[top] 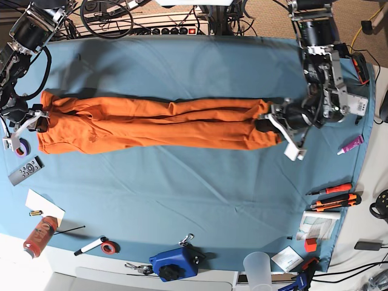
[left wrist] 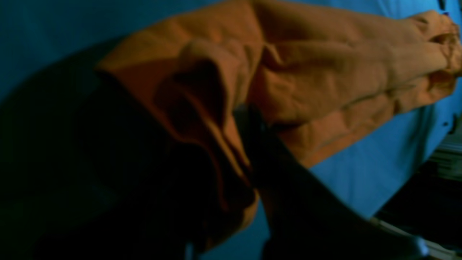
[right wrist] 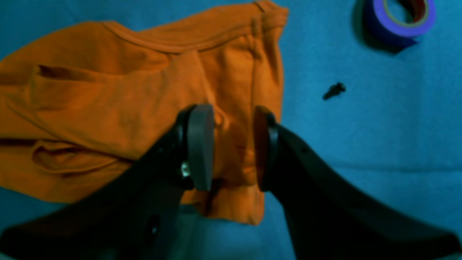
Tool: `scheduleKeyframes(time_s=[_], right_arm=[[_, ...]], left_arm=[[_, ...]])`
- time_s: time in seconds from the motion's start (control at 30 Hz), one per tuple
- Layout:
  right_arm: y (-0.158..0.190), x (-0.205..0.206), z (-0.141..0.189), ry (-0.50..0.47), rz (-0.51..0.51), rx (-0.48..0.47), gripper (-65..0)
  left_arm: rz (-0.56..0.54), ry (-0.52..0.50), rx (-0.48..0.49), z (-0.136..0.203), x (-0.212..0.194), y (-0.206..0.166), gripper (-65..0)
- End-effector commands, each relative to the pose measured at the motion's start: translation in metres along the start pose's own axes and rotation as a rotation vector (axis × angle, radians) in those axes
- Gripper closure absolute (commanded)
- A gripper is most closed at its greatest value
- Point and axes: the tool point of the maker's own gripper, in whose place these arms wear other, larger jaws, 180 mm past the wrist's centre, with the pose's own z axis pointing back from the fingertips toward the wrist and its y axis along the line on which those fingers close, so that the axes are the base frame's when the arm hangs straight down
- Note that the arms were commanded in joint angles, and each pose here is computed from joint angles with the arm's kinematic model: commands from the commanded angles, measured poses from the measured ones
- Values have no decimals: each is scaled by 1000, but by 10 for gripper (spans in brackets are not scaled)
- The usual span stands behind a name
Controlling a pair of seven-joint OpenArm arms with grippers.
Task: Layout the t-shirt on the table in an organized manner, then fold the t-shirt properly
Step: 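Fold the strip end over with the left gripper toward the right gripper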
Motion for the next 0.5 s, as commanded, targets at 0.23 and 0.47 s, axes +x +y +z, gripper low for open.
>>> scheduleKeyframes(time_s=[0.23, 0.47], right_arm=[[2, 33, 11, -128, -5, 38, -192], [3, 34, 11, -133, -6, 40, -192]], left_arm=[[-99, 16, 246, 55, 23, 75, 0], [-246, -41, 264, 74, 45, 50, 0]])
